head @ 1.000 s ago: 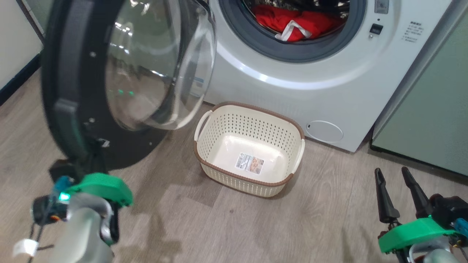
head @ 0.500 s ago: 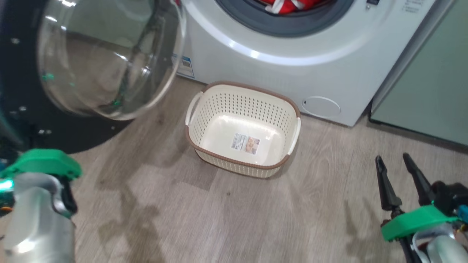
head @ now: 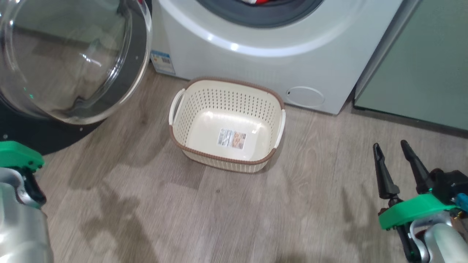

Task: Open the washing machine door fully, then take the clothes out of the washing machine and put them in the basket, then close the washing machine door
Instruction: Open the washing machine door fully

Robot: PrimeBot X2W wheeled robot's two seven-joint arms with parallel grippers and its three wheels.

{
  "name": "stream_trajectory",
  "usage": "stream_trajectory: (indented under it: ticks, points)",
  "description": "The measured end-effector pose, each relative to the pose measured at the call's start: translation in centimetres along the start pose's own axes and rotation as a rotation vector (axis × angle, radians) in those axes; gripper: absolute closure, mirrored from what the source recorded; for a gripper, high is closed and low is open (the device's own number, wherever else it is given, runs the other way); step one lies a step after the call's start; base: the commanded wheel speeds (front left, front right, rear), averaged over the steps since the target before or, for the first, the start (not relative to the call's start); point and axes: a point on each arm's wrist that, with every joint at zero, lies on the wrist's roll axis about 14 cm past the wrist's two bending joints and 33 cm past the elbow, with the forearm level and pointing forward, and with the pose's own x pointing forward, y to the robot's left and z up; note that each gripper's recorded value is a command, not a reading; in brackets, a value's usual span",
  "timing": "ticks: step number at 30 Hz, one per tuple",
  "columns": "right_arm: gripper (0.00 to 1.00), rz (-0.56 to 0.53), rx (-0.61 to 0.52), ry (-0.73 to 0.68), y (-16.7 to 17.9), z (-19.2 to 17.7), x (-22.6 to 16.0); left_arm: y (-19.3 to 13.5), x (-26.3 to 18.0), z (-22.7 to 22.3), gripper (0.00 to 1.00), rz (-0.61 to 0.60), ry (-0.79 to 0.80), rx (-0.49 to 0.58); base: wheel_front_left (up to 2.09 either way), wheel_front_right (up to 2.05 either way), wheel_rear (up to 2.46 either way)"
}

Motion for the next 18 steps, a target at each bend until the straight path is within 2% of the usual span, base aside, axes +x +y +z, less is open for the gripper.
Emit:
stream_trajectory:
  ticks: [8, 13, 14, 16, 17, 18]
  points:
    - [0.00, -0.033, 0.008, -0.042, 0.2, 1.5, -1.9, -2.3, -2.6, -0.6, 1.00, -0.131, -0.006, 0.016, 0.00, 0.00, 0.00]
    - [0.00, -0.075, 0.015, -0.072, 0.0, 2.4, -4.0, -4.4, -5.6, -2.0, 1.00, -0.269, 0.006, 0.035, 0.00, 0.00, 0.00]
    - [0.00, -0.086, 0.017, -0.080, -0.2, 2.6, -4.4, -5.3, -6.2, -2.3, 0.95, -0.309, 0.008, 0.043, 0.00, 0.00, 0.00]
    - [0.00, -0.110, 0.016, -0.098, -0.7, 3.2, -5.1, -7.5, -7.4, -2.6, 0.52, -0.392, 0.005, 0.038, 0.00, 0.00, 0.00]
    - [0.00, -0.123, 0.016, -0.108, -1.0, 3.5, -5.5, -8.5, -8.0, -2.5, 0.11, -0.427, 0.000, 0.031, 0.00, 0.00, 0.00]
    - [0.00, -0.134, 0.018, -0.118, -1.2, 3.7, -5.8, -9.4, -8.6, -2.6, 0.00, -0.461, -0.002, 0.026, 0.00, 0.00, 0.00]
